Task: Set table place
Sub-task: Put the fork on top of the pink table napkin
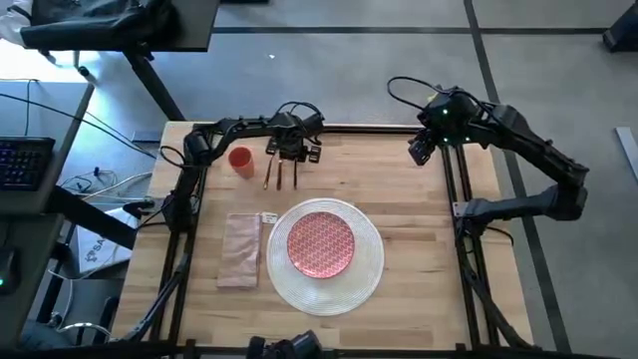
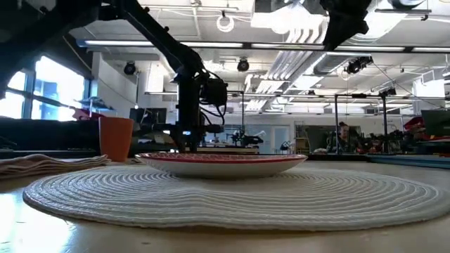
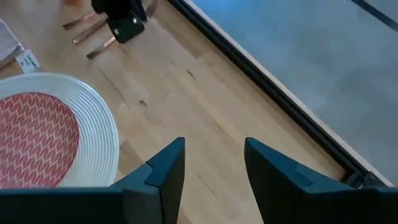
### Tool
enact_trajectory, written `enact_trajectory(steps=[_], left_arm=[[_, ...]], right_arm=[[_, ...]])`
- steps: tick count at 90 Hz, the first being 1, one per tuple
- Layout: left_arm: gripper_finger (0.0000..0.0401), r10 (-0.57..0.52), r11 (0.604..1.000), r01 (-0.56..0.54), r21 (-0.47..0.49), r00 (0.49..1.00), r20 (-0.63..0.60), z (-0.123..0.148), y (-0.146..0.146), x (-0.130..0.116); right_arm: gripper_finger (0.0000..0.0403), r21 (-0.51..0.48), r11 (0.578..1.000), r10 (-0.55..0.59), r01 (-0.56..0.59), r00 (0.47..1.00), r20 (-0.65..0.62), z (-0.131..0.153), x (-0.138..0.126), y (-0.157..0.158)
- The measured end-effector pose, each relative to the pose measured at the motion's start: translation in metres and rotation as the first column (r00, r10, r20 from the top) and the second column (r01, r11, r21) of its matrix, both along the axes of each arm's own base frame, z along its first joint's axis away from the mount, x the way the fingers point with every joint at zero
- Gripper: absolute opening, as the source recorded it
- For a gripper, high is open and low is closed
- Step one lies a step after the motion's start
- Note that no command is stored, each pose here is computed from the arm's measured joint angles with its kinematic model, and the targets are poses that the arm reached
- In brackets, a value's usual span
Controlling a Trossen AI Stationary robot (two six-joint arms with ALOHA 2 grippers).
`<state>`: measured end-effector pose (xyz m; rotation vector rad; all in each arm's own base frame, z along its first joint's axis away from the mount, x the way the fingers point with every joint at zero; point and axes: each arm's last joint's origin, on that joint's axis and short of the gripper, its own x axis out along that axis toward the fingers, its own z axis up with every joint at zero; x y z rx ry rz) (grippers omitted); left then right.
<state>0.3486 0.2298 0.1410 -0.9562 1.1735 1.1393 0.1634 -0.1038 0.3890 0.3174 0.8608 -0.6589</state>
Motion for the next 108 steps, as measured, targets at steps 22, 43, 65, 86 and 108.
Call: enact_trajectory(steps=[22,43,65,86,108], left_arm=[[0.0006,-0.039,0.999,0.039,-0.008,0.999,-0.011,-0.001,0.000,0.000],[0.0002,-0.067,0.998,0.067,0.012,0.998,0.021,0.027,-0.008,-0.001],[0.0001,-0.127,0.991,0.130,-0.024,0.984,0.124,0.101,-0.069,-0.003],[0.0000,-0.120,0.972,0.131,-0.193,0.990,0.072,0.112,-0.181,-0.027],[0.0000,0.020,0.956,-0.033,-0.291,0.999,-0.046,0.084,-0.267,-0.072]], right_arm=[[0.0145,0.005,1.000,-0.012,0.012,1.000,0.010,0.000,0.001,0.000],[0.0145,-0.002,1.000,-0.001,0.001,1.000,0.006,0.000,0.001,0.000],[0.0145,-0.044,0.998,0.042,-0.042,0.999,0.010,0.002,0.003,-0.002],[0.0145,-0.073,0.995,0.075,-0.072,0.996,0.045,0.005,0.006,-0.003],[0.0145,-0.105,0.985,0.148,-0.137,0.984,0.102,0.007,0.019,-0.009]])
